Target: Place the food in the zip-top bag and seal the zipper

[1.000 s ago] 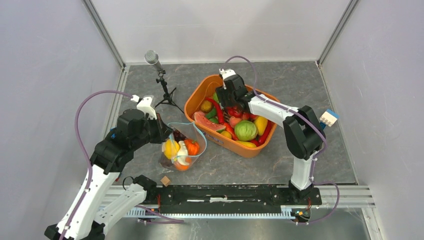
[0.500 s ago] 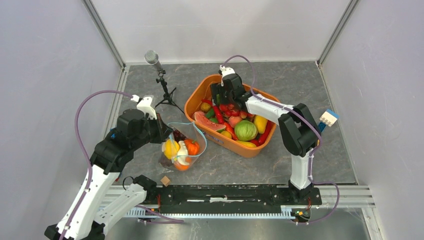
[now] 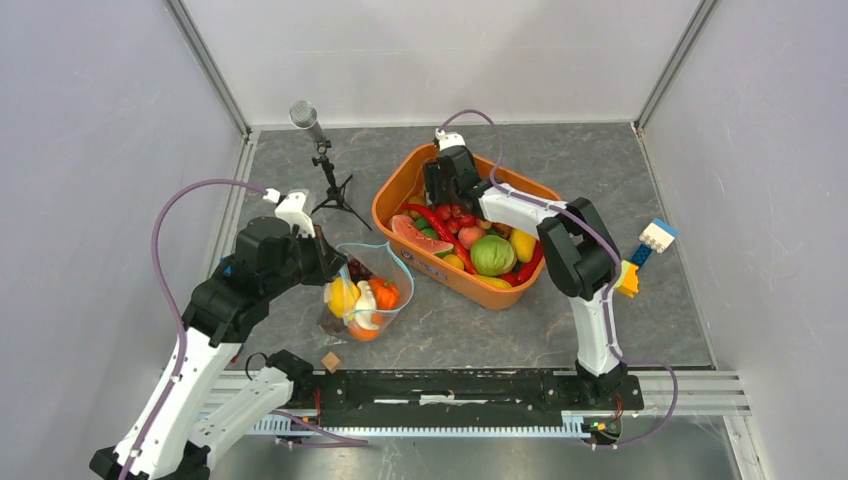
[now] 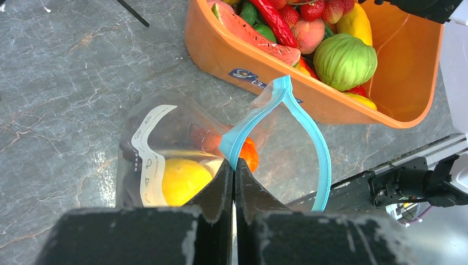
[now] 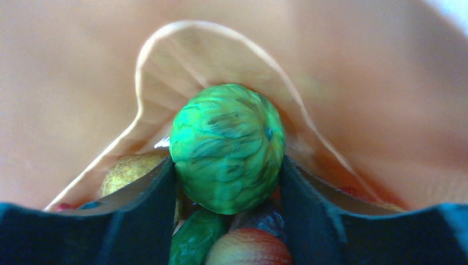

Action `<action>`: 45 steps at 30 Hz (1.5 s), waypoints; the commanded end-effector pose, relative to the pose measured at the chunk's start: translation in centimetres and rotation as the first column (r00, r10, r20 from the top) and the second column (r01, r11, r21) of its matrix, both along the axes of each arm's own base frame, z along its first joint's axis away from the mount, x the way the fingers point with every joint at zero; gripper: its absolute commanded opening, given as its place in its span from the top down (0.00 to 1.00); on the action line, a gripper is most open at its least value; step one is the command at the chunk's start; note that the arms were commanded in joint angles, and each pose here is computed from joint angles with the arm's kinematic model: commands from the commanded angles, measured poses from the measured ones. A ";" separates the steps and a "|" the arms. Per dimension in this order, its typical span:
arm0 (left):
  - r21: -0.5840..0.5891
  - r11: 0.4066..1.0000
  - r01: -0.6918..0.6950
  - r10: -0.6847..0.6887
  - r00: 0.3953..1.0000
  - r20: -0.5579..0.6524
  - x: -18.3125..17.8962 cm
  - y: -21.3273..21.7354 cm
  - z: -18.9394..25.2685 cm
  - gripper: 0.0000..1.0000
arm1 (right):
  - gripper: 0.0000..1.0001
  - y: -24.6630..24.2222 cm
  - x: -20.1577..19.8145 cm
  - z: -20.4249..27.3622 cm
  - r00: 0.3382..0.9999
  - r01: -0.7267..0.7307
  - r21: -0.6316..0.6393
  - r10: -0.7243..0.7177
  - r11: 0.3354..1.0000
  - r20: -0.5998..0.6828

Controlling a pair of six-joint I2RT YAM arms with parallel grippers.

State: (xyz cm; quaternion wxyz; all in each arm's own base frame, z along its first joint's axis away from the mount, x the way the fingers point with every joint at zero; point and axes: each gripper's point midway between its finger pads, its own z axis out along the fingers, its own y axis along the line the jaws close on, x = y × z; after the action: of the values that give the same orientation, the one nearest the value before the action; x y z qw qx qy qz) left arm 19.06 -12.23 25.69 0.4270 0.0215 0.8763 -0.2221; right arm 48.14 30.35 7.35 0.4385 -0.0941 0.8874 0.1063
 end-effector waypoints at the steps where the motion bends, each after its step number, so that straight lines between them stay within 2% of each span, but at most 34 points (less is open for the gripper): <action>1: -0.023 1.000 0.021 -0.019 0.998 0.068 0.9 -0.6 1.5 0.96 | 0.50 0.3 -0.3 2.6 0.997 -0.058 0.044 0.055 0.997 0.061; 2: -0.025 0.999 0.021 -0.020 0.997 0.068 0.8 -0.6 1.5 0.96 | 0.54 0.9 -0.3 4.3 0.991 -0.087 0.080 0.078 0.993 0.106; 6: -0.037 0.999 0.022 -0.020 0.997 0.069 0.6 -0.6 1.6 0.96 | 0.59 0.7 -1.8 10.4 0.965 -0.151 0.154 0.113 0.976 0.235; 10: -0.048 0.999 0.026 -0.022 0.997 0.076 0.3 -0.6 1.8 0.96 | 0.59 -0.1 -4.2 14.1 0.938 -0.216 0.187 0.150 0.958 0.314; 18: -0.065 0.997 0.045 -0.040 0.996 0.073 0.0 -1.0 2.0 0.96 | 0.57 -1.6 -8.6 13.7 0.922 -0.308 0.177 0.247 0.935 0.300; 23: -0.074 0.996 0.051 -0.045 0.996 0.076 -0.2 -1.0 2.0 0.96 | 0.58 -0.4 -13.1 15.2 0.853 -0.484 0.249 0.388 0.839 0.349; 28: -0.079 0.994 0.071 -0.066 0.996 0.059 -0.3 -1.5 1.8 0.96 | 0.59 0.0 -16.7 19.5 0.780 -0.586 0.307 0.419 0.750 0.464; 34: -0.087 0.995 0.052 -0.044 0.995 0.094 -0.1 -1.1 2.7 0.96 | 0.58 3.5 -23.0 23.7 0.628 -0.749 0.243 0.543 0.617 0.558; 39: -0.102 0.992 0.068 -0.060 0.995 0.078 -0.5 -1.5 2.4 0.96 | 0.57 7.1 -29.5 22.4 0.494 -0.860 0.191 0.676 0.474 0.547; 40: -0.105 0.992 0.069 -0.061 0.995 0.077 -0.6 -1.5 2.4 0.97 | 0.57 7.6 -30.3 22.1 0.480 -0.869 0.183 0.690 0.461 0.542; 43: -0.111 0.991 0.070 -0.061 0.995 0.080 -0.8 -1.4 2.5 0.96 | 0.55 8.6 -30.7 20.8 0.503 -0.853 0.160 0.698 0.497 0.510; 45: -0.114 0.991 0.070 -0.060 0.995 0.085 -0.9 -1.4 2.6 0.96 | 0.55 9.5 -31.0 20.0 0.492 -0.857 0.116 0.729 0.502 0.476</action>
State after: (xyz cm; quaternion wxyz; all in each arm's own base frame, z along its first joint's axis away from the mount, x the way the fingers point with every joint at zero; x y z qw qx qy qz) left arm 17.94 -12.86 26.08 0.4261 0.0362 0.8683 -0.2514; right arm 16.55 38.73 27.45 0.4880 -0.4215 0.6022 0.4707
